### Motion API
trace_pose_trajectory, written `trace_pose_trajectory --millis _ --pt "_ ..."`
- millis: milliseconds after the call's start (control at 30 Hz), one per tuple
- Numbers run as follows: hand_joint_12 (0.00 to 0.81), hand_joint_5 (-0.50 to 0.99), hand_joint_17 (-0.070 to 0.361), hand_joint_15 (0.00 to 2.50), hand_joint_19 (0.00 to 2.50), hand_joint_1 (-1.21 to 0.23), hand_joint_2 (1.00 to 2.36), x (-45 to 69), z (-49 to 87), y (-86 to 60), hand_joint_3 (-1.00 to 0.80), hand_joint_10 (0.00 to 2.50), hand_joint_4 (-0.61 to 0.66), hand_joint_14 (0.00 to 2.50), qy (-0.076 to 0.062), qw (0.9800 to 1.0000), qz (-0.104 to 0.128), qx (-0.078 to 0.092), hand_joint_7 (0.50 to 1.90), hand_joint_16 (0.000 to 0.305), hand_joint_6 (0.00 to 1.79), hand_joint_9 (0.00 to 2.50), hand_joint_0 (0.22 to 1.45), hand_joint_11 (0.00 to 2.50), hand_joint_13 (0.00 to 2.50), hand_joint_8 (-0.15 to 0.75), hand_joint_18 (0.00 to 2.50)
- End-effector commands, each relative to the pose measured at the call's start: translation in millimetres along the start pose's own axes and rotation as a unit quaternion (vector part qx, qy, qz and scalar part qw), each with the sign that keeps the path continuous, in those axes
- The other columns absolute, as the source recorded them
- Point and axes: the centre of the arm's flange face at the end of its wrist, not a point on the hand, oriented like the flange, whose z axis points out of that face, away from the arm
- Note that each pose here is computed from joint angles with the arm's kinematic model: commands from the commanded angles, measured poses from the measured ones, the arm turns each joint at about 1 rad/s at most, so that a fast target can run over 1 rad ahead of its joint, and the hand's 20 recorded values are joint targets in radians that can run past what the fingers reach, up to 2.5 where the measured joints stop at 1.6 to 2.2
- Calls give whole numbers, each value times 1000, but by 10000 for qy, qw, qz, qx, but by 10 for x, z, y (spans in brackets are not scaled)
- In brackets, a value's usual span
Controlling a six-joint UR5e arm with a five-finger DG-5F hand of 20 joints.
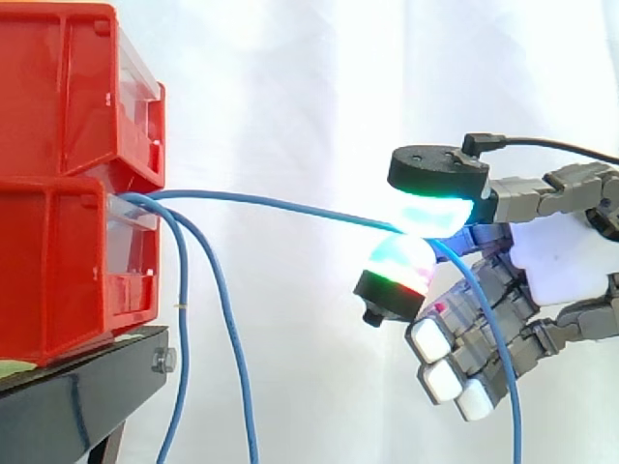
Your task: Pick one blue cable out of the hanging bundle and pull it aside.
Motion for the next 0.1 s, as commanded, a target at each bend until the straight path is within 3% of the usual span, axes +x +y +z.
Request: trace_pose_trajectory --millis 0,67 --pt "362 -98 90 495 397 -758 1013 0 0 2 -56 15 23 16 0 10000 1 -2 1246 40 900 1062 625 500 985 305 852" --pt "361 -98 90 493 400 -757 1013 0 0 2 -56 14 20 18 0 10000 1 -2 1247 40 900 1062 624 506 984 304 851"
